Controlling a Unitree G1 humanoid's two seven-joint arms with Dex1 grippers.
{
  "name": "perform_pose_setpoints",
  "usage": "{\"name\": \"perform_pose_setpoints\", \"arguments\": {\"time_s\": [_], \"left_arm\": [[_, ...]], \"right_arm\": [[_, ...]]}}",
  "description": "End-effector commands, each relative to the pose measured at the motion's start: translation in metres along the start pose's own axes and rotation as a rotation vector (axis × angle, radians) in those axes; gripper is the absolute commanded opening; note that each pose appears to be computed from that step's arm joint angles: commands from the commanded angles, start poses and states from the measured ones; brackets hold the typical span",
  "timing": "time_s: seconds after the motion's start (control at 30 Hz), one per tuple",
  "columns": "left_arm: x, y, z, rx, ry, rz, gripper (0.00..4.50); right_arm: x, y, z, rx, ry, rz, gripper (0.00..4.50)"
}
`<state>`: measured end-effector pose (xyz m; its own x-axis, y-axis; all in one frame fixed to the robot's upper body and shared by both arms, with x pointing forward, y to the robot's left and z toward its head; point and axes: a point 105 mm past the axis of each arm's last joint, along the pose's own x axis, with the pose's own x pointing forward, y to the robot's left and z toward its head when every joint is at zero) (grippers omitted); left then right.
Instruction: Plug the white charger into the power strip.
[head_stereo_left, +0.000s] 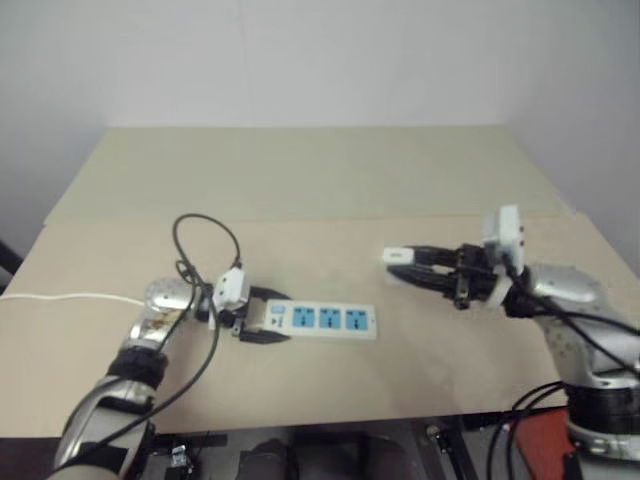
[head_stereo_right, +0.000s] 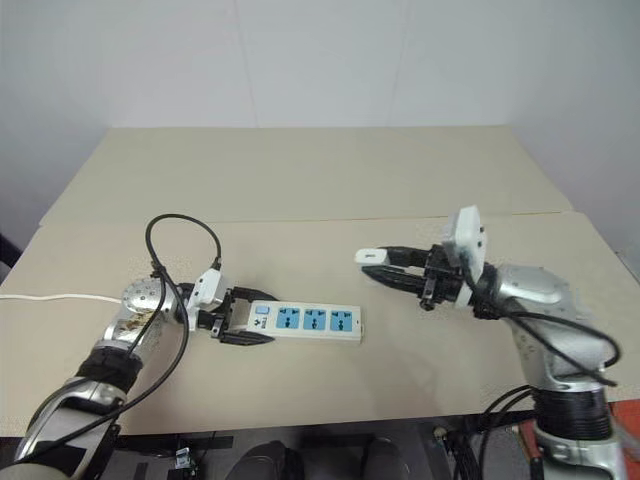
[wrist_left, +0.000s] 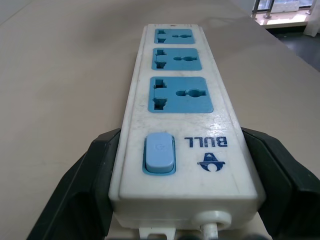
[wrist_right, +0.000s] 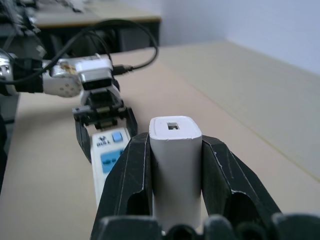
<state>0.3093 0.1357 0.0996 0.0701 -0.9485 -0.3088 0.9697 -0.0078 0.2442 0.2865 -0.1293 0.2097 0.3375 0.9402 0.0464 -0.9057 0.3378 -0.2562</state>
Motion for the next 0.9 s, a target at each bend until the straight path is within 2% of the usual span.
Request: {"name": "perform_pose_setpoints", "arguments": {"time_s": [0.03,0.27,0.57,0.9], "left_arm": [[0.000,-0.008,-0.002,-0.010,0.069,-0.002,3.27],[0.001,-0.017,-0.003,-0.060,0.074,0.036,3.27],[0.009,-0.022,-0.005,-0.070,0.050,0.070,3.27],[0.011,-0.024,-0.008,-0.089,0.035,0.085,3.27]], "right_arm": [[0.011,0.000,0.007,-0.055,-0.122,0.036,1.10],[0.043,0.007,-0.008,-0.008,-0.177,0.152,1.10],[0.067,0.031,-0.025,0.077,-0.162,0.317,1.10],[0.101,0.032,-0.038,0.150,-0.207,0.269,1.10]]}}
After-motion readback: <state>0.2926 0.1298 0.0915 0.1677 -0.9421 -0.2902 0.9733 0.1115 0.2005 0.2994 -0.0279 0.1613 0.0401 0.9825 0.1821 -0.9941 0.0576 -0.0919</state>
